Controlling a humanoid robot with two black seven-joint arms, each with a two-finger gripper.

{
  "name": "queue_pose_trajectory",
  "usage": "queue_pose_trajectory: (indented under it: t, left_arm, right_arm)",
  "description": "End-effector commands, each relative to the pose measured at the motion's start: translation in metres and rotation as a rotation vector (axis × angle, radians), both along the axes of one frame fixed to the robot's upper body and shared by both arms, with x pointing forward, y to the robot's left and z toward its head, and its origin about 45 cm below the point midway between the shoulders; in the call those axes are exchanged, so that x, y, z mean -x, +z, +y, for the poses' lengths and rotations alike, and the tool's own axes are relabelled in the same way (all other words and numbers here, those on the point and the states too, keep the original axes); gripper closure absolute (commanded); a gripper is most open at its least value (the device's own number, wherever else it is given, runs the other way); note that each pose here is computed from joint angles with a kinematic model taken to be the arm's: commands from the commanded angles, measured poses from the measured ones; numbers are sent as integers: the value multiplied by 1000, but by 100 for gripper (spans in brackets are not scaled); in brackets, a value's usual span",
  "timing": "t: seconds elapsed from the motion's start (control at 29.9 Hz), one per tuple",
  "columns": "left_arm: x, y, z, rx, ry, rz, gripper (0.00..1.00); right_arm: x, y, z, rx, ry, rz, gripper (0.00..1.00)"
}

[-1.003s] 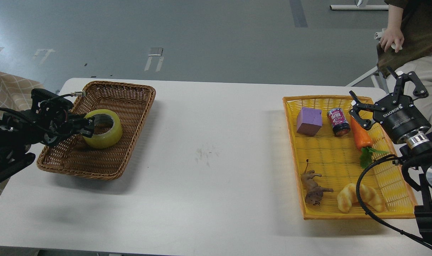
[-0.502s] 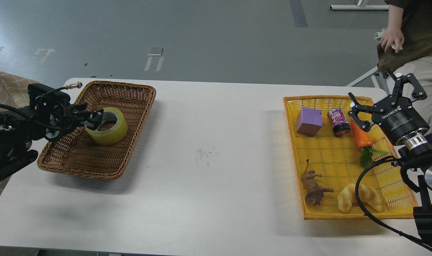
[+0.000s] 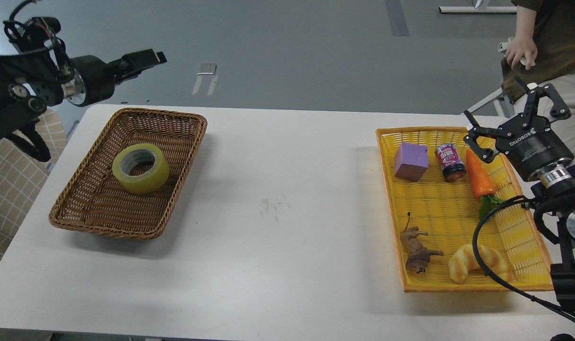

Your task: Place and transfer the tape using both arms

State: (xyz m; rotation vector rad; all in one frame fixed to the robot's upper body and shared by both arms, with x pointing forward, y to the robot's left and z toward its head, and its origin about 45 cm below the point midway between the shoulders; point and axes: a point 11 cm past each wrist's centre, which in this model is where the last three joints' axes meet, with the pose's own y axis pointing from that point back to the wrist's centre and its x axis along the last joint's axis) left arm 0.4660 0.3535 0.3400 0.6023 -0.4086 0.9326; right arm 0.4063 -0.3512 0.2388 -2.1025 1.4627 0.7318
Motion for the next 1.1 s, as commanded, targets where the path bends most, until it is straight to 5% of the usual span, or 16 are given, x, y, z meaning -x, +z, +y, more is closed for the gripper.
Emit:
queue_pose_trajectory:
  t: [0.0,0.13,0.67,1.07]
  left_arm:
    - [-6,34,-26,356,-32,15,2]
    - [-10,53,-45,503,-76,-7,2]
    - [0,15,-86,1134,-104,7,2]
    - [8,-9,-136,1262,-153,83,2]
  right_arm:
    - [-15,10,1,9,2,-7,0]
    - [-32,15,1,-10,-6,5,0]
    - [-81,48,51,62,114,15,0]
    - [-83,51,81,82,181,4,0]
